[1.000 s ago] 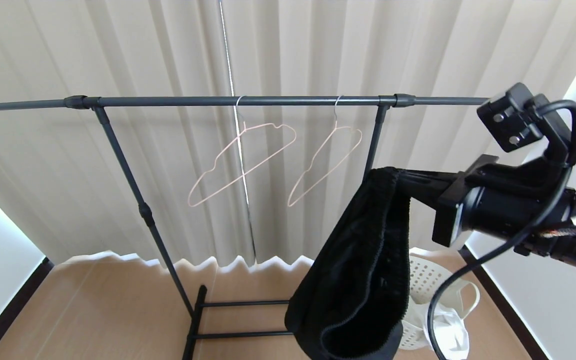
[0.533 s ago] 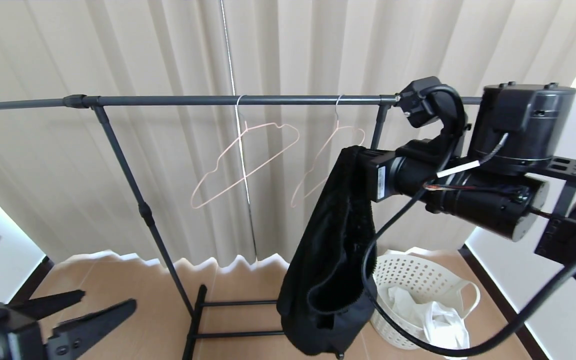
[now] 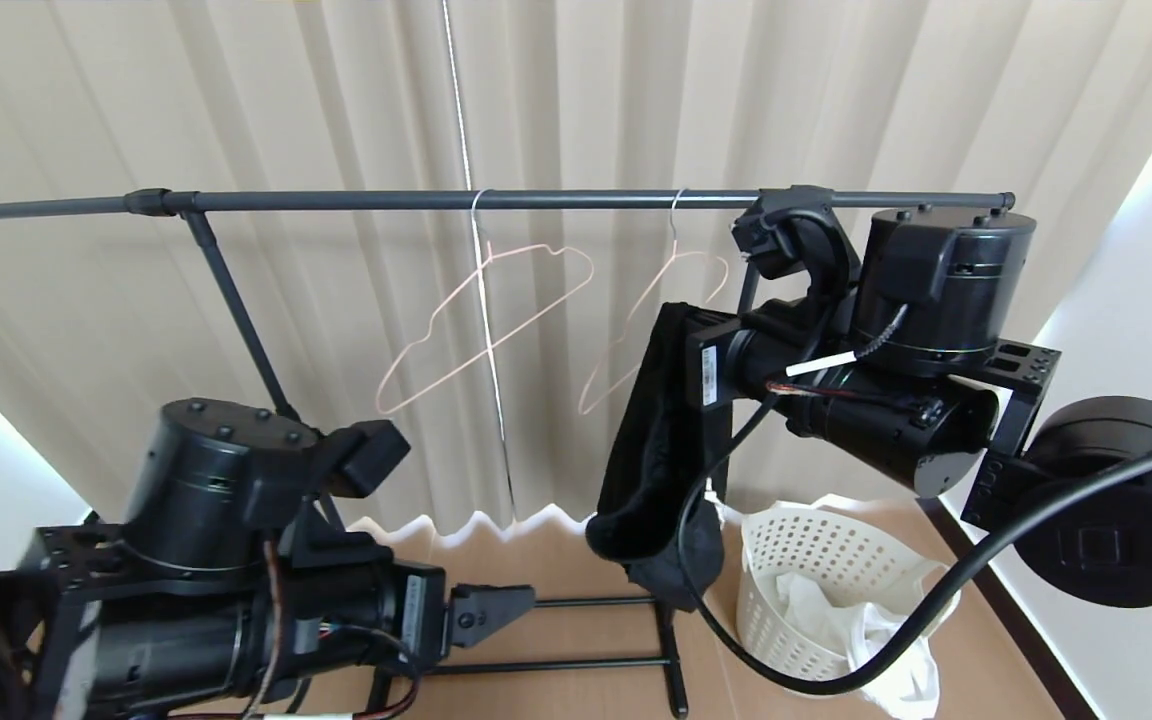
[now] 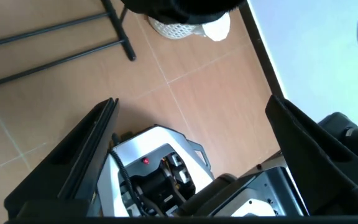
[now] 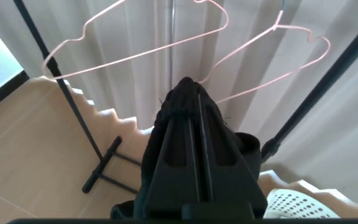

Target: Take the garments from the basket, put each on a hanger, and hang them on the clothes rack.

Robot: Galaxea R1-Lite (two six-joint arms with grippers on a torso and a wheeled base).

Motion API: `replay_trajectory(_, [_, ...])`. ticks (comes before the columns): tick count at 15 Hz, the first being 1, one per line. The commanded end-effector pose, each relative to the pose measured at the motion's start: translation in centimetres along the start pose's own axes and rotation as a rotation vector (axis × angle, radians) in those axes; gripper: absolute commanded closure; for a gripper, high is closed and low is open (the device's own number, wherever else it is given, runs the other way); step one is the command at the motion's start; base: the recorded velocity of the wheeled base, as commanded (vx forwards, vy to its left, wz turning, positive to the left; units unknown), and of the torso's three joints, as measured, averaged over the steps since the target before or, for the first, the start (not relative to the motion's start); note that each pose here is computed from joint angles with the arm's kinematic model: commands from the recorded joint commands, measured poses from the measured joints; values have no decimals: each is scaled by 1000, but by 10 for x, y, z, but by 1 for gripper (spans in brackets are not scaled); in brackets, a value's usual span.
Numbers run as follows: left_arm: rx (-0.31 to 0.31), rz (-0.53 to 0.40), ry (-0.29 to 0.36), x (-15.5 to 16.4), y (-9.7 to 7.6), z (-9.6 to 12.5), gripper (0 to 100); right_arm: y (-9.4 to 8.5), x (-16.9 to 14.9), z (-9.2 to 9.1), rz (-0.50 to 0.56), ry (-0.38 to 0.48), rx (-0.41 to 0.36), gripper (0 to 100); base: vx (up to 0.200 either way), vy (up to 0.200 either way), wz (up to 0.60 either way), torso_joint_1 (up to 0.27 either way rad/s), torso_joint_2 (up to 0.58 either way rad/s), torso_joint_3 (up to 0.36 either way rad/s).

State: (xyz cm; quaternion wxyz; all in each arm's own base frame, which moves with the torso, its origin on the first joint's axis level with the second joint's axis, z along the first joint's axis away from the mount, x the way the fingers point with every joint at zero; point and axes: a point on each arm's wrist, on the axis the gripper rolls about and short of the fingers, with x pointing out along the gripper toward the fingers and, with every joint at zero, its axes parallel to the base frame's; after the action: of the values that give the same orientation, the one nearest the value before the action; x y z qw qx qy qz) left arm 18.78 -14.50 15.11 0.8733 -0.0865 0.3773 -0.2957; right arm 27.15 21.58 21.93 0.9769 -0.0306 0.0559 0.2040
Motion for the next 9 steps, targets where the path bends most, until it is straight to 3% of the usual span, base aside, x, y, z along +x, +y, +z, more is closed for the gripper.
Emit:
replay_trajectory(1, [-12, 1, 84, 52, -8, 3, 0, 2, -1, 2, 7, -6, 0, 100, 0, 0, 0, 0, 0, 0])
replay_trajectory(5, [-15, 2, 96, 78, -12, 12, 0, 3, -20, 15, 25, -47, 10, 100, 0, 0, 0, 0, 0, 0])
replay_trajectory(9, [-18, 51, 77, 99, -10, 20, 0, 15, -46, 22, 90, -70, 11, 100, 0, 0, 0, 0, 0, 0])
